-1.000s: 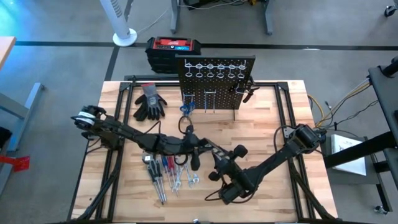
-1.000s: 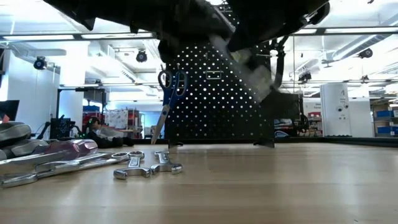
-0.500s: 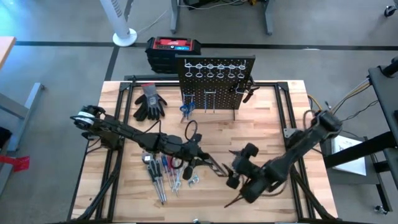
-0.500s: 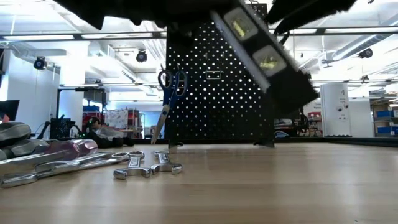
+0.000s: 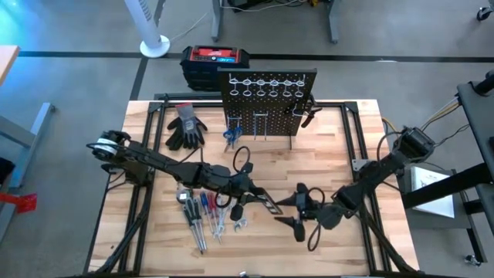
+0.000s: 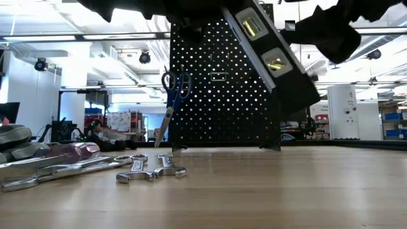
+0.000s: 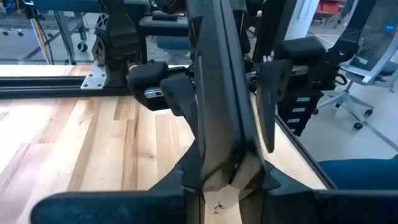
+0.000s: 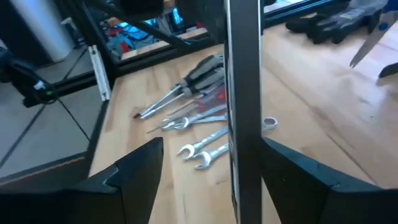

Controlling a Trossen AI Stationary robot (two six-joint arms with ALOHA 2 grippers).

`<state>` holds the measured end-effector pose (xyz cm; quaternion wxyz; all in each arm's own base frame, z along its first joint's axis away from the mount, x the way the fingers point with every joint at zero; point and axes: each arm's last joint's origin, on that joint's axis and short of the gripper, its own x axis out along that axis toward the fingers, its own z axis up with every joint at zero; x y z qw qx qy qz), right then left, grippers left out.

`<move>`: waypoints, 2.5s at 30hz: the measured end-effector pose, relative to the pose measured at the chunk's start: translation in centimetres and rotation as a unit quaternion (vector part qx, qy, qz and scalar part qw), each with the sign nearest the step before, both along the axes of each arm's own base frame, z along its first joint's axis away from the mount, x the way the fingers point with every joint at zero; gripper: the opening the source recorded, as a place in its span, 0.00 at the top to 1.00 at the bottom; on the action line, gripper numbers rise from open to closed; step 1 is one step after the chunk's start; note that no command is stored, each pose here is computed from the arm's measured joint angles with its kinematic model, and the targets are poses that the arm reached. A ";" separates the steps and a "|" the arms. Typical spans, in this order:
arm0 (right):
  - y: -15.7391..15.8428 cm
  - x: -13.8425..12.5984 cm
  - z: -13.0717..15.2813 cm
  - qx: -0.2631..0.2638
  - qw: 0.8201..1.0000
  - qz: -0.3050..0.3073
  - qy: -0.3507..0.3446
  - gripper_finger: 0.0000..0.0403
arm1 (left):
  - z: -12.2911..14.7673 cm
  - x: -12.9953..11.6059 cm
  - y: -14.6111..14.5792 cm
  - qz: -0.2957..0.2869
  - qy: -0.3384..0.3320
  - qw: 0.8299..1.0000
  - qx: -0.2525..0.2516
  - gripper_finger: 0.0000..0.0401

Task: Hang tools onto peg board
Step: Hang the black spirit level on the peg board

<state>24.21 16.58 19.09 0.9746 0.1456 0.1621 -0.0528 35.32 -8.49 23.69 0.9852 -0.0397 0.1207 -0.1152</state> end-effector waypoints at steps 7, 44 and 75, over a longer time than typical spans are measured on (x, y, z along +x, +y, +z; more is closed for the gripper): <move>-1.3 0.8 -0.2 -0.029 0.999 -0.015 0.009 0.45 | 0.9 0.3 0.1 -0.001 -0.013 1.000 -0.010 0.91; -7.0 0.9 -6.4 0.167 0.971 -0.062 -0.161 0.92 | -1.2 -1.0 1.9 0.101 0.140 0.984 0.040 0.46; -14.0 4.0 -7.5 0.177 0.969 -0.081 -0.152 0.92 | -4.2 -9.1 3.9 0.167 0.061 0.984 0.016 0.45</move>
